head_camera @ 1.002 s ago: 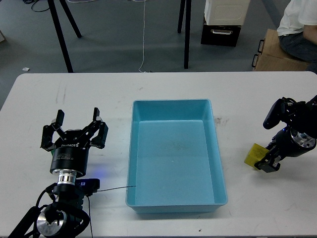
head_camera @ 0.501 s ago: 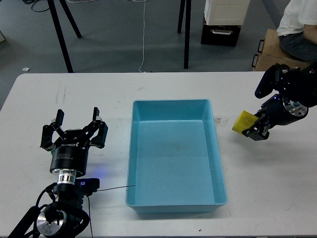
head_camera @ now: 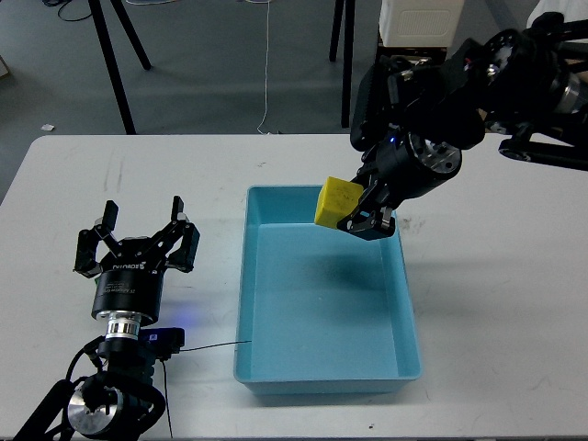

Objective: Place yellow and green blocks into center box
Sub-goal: 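Carry the yellow cube over the tray and release it inside, then lift the right gripper away from the tray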

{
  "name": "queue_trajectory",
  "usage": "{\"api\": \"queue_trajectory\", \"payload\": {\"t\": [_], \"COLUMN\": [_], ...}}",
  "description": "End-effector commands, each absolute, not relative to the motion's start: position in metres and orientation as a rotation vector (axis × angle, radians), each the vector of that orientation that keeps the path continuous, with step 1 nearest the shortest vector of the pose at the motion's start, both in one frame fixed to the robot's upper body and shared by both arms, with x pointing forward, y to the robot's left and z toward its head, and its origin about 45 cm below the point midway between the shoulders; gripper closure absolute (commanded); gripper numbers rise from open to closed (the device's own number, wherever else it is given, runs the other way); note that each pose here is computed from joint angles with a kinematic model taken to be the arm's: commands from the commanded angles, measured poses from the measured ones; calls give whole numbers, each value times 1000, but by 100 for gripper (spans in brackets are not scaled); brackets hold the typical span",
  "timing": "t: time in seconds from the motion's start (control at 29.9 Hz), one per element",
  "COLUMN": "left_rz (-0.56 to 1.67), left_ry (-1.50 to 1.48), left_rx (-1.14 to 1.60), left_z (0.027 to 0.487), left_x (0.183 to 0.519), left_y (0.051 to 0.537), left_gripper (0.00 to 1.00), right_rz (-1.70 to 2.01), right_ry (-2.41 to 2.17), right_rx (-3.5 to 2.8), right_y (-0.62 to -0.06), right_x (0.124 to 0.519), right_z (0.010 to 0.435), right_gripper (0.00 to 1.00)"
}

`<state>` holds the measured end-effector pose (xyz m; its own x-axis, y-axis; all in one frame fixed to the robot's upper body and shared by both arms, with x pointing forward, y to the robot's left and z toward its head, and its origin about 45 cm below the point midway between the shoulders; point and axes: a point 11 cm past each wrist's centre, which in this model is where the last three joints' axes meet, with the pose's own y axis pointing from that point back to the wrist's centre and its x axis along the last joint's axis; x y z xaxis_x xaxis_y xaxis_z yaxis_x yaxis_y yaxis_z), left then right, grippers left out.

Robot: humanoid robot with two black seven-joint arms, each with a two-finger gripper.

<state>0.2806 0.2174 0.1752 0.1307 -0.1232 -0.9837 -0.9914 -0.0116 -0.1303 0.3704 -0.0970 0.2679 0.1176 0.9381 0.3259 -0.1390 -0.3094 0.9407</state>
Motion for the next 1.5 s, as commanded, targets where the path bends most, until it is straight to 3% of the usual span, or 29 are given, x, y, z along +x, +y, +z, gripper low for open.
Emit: {"api": "queue_trajectory", "payload": {"t": [0.0,0.17,0.27,0.3,0.37,0.43,0.53,0.74,0.9,1.17,1.34,1.47], "left_rz": [1064,1061,1059,1058,1055,1048,1039,1039,1067,1261,1247,1160], "left_ry": [1177,1172,1169,1170,1169,1163,1150,1081,933,706,637,377], "left_rx": [-1378,-1382,-1382,-1383,-1384,-1383,-1388,-1313,-1154,-979,-998,-946], "left_z": [178,181,182,182,183,186,191,206,235,284,304,340], "left_x": [283,286,287,287,288,291,295,310,331,380,394,389], "left_y": [226,226,225,225,225,224,226,239,274,343,349,360], "left_gripper": [0,0,0,0,0,0,0,0,0,0,0,0], "right_rz": [1369,1369,1364,1357,1350,1343,1340,1329,1379,1526,1478,1367], "right_ry": [863,920,927,922,916,913,907,838,597,161,31,-137], "right_rx": [1397,1414,1422,1425,1430,1441,1446,1453,1539,2047,2395,2665], "right_y": [-83,-61,-55,-56,-58,-58,-57,-74,-91,-38,-2,9], "right_x": [375,362,360,361,362,361,362,376,410,418,406,407], "right_z": [243,218,209,207,205,205,205,221,280,385,412,421], "right_gripper": [88,87,81,75,45,20,6,4,2,2,2,2]}}
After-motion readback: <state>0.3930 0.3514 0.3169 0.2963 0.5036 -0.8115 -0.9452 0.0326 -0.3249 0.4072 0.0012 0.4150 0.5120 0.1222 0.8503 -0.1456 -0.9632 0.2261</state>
